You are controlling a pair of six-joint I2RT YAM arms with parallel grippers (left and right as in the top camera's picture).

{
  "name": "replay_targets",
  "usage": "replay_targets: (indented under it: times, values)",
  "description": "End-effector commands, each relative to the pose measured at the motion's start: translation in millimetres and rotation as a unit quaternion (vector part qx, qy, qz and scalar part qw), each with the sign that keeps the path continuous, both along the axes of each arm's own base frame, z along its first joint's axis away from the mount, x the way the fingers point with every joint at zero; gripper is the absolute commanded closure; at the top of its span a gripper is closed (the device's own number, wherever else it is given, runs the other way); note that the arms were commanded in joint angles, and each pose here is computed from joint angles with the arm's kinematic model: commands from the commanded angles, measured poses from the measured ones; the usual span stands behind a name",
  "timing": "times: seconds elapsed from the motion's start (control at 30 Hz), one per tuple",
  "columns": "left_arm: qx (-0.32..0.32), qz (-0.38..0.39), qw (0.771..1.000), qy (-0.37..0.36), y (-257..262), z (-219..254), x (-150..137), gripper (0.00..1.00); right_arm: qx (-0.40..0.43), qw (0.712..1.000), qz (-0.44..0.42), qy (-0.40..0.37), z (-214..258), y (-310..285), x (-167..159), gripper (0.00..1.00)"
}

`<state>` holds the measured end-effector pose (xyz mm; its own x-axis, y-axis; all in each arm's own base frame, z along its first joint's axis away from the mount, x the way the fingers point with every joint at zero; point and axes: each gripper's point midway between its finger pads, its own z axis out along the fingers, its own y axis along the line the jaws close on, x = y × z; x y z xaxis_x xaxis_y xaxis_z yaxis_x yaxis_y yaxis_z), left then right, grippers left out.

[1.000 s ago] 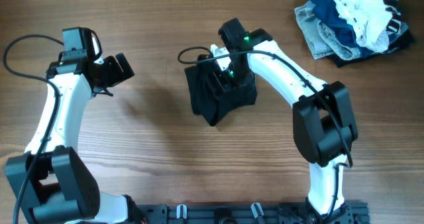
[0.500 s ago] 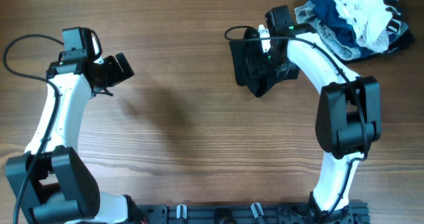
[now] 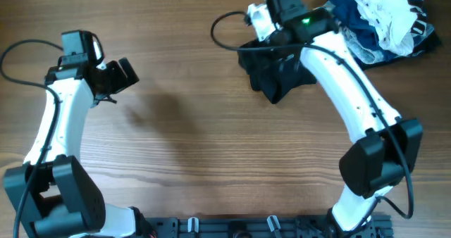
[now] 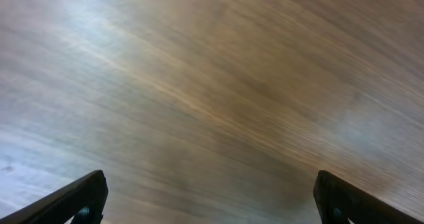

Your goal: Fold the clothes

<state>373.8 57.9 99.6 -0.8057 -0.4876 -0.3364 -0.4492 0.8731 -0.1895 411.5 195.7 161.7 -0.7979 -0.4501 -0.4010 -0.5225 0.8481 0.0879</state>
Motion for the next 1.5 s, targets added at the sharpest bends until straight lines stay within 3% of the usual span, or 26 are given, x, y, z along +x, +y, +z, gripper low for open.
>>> replay_targets:
  times: [0.0,0.17,0.3,0.4,0.43,0.47,0.5,0.53,0.63,0.83,0.93,1.07,1.23,1.37,1.47]
  values:
    - [-0.001,0.044,0.999,0.005,30,4,-10,0.00,-0.043,0.999,-0.001,0.026,-47,-6,0,0.00]
    - [-0.002,0.056,0.998,0.011,38,3,-15,0.00,-0.088,0.994,-0.065,0.023,-114,-14,34,0.00]
    - [-0.002,0.056,0.998,0.011,38,3,-15,0.00,-0.116,0.987,-0.101,0.053,-168,-21,36,0.00]
    - [-0.002,0.057,0.998,0.011,38,3,-15,0.00,-0.130,0.981,-0.129,0.063,-194,-27,37,0.09]
    - [-0.002,0.057,0.998,0.011,38,3,-15,0.00,-0.133,0.981,-0.128,0.067,-202,-27,36,0.17]
    - [-0.002,0.056,0.998,0.012,38,3,-16,0.00,-0.148,0.976,-0.147,0.069,-210,-35,36,0.36]
    - [-0.003,0.056,0.998,0.012,38,2,-16,0.00,-0.154,0.973,-0.156,0.072,-213,-38,34,0.71]
    - [-0.003,0.056,0.998,0.012,38,2,-16,0.00,-0.152,0.972,-0.163,0.072,-213,-39,35,0.96]
    - [-0.003,0.056,0.998,0.012,38,2,-16,0.00,-0.103,0.981,-0.154,0.066,-173,-38,48,0.96]
    - [-0.002,0.056,0.998,0.012,38,3,-16,0.00,-0.027,0.978,-0.161,-0.133,58,-109,102,0.96]
    - [-0.002,0.056,0.998,0.012,38,3,-16,0.00,-0.039,0.961,-0.179,-0.207,123,-158,103,0.96]
    - [-0.002,0.056,0.998,0.010,38,3,-15,0.00,-0.085,0.929,-0.237,-0.270,164,-226,112,0.96]
    - [-0.002,0.056,0.998,0.010,38,3,-15,0.00,-0.148,0.867,-0.311,-0.362,213,-316,122,0.96]
    - [-0.002,0.057,0.998,0.010,38,3,-15,0.00,-0.182,0.836,-0.357,-0.374,220,-385,114,0.96]
    - [-0.002,0.057,0.998,0.010,38,3,-15,0.00,-0.186,0.829,-0.372,-0.374,217,-410,110,0.96]
